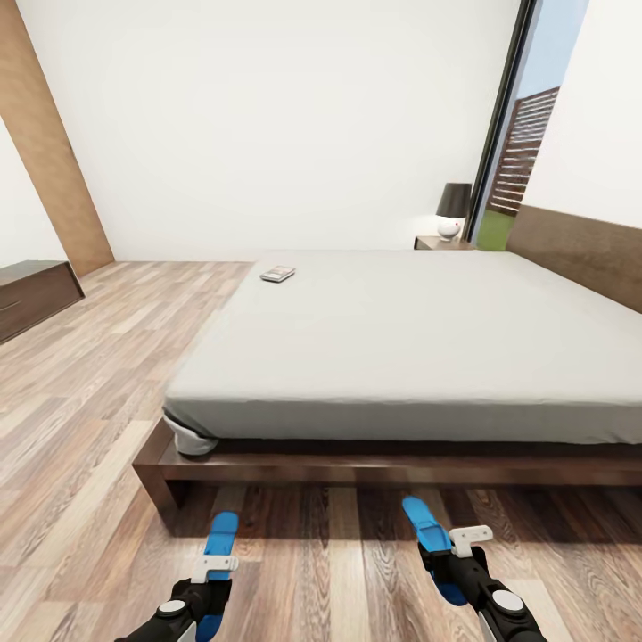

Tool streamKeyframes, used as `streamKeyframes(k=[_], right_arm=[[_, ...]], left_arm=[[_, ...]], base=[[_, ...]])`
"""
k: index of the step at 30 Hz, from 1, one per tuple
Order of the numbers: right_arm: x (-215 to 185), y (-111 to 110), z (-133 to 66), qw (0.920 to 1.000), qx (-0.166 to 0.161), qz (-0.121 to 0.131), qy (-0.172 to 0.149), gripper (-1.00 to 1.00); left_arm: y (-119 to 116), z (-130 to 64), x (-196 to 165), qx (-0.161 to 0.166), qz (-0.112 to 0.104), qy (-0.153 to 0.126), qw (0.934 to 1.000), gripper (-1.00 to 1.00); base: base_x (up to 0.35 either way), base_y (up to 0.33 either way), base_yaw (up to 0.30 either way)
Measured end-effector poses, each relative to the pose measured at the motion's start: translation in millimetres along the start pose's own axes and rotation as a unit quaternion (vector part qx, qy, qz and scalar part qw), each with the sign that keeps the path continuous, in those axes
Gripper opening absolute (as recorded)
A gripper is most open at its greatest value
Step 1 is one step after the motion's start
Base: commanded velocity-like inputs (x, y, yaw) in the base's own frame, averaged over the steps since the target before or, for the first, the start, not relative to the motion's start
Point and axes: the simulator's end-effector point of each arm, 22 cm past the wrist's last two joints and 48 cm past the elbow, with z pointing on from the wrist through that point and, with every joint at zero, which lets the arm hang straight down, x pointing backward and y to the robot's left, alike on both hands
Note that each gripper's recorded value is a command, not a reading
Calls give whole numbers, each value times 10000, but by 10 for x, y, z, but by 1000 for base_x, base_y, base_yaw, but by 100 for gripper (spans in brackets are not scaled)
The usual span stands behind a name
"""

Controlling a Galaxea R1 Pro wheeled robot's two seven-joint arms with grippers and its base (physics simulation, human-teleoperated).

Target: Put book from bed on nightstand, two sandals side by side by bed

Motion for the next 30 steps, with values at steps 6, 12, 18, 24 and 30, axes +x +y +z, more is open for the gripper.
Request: streamKeyframes(k=[6,12,18,24,30], right_arm=[[-116,174,-67,9989,-431,-27,-167,-100],[-5,184,-216,9985,-524,-9,-166,-100],[85,61,-271,9989,-451,-9,-115,-100],[100,-60,-290,9992,-388,-59,-102,-100],[108,-180,-301,9993,-326,-130,-85,-100]], left_arm=[[0,0,0,0,0,0,10000,-100],[0,0,0,0,0,0,10000,-100],[0,0,0,0,0,0,10000,-100],[0,0,0,0,0,0,10000,-100],[-2,0,0,4,0,0,10000,-100]], base=[[5,5,0],[0,0,0],[3,16,0],[35,78,0],[6,53,0]])
